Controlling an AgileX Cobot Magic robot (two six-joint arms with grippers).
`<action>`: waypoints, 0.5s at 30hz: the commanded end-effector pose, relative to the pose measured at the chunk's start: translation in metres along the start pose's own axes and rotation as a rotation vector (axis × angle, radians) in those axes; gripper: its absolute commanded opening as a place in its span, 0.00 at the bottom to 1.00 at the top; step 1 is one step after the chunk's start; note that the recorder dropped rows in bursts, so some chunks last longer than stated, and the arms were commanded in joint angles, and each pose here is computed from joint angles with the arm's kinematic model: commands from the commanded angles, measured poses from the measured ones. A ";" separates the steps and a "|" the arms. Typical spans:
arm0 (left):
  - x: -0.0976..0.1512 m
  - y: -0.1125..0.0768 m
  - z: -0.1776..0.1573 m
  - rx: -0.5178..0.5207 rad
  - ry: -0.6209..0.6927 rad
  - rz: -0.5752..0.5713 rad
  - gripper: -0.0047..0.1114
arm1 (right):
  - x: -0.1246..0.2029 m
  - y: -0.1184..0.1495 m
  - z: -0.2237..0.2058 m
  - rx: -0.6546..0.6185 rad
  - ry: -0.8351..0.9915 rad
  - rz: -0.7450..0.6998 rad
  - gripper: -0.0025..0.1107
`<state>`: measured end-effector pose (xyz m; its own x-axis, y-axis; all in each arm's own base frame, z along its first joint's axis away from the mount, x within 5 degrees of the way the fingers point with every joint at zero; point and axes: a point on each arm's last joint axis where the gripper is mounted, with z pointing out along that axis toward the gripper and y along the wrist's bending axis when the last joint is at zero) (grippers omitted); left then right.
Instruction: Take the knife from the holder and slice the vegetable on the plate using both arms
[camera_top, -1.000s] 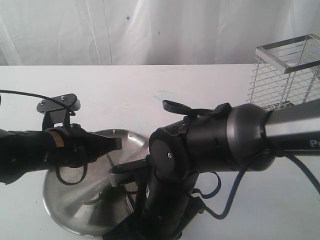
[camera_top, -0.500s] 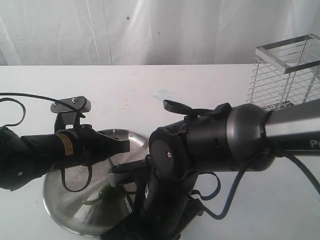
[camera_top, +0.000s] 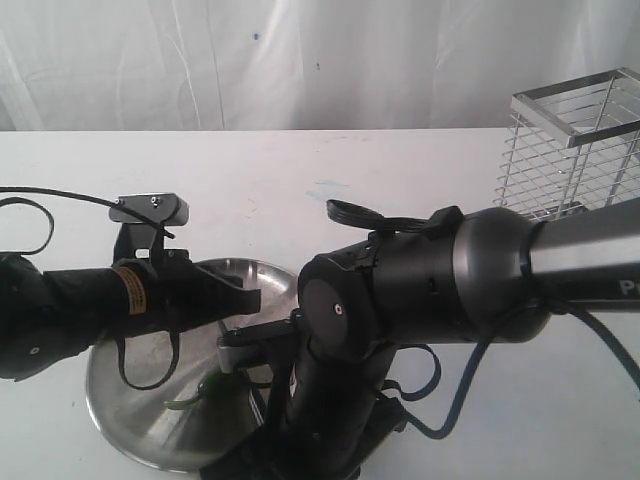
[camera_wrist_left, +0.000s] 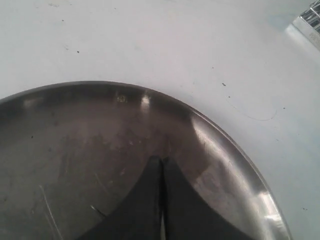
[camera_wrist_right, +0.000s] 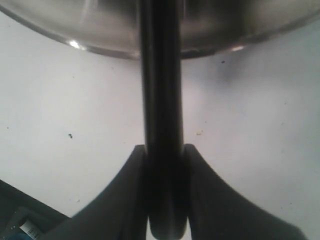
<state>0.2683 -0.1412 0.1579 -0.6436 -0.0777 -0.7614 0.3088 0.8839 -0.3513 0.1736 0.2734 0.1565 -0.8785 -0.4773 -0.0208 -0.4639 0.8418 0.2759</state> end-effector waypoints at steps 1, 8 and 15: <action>0.009 0.003 0.004 -0.005 0.047 0.056 0.04 | 0.000 0.000 0.000 -0.002 -0.005 -0.007 0.02; 0.025 0.009 0.019 -0.002 0.102 0.077 0.04 | 0.001 0.000 0.000 -0.002 -0.003 -0.007 0.02; 0.028 0.010 0.022 0.011 0.100 0.081 0.04 | 0.000 -0.001 0.000 0.008 -0.009 -0.018 0.02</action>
<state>0.2713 -0.1470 0.1274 -0.6635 0.0107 -0.7481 0.3692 0.8744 -0.3149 0.1736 0.2734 0.1566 -0.8786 -0.4771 -0.0206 -0.4636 0.8419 0.2762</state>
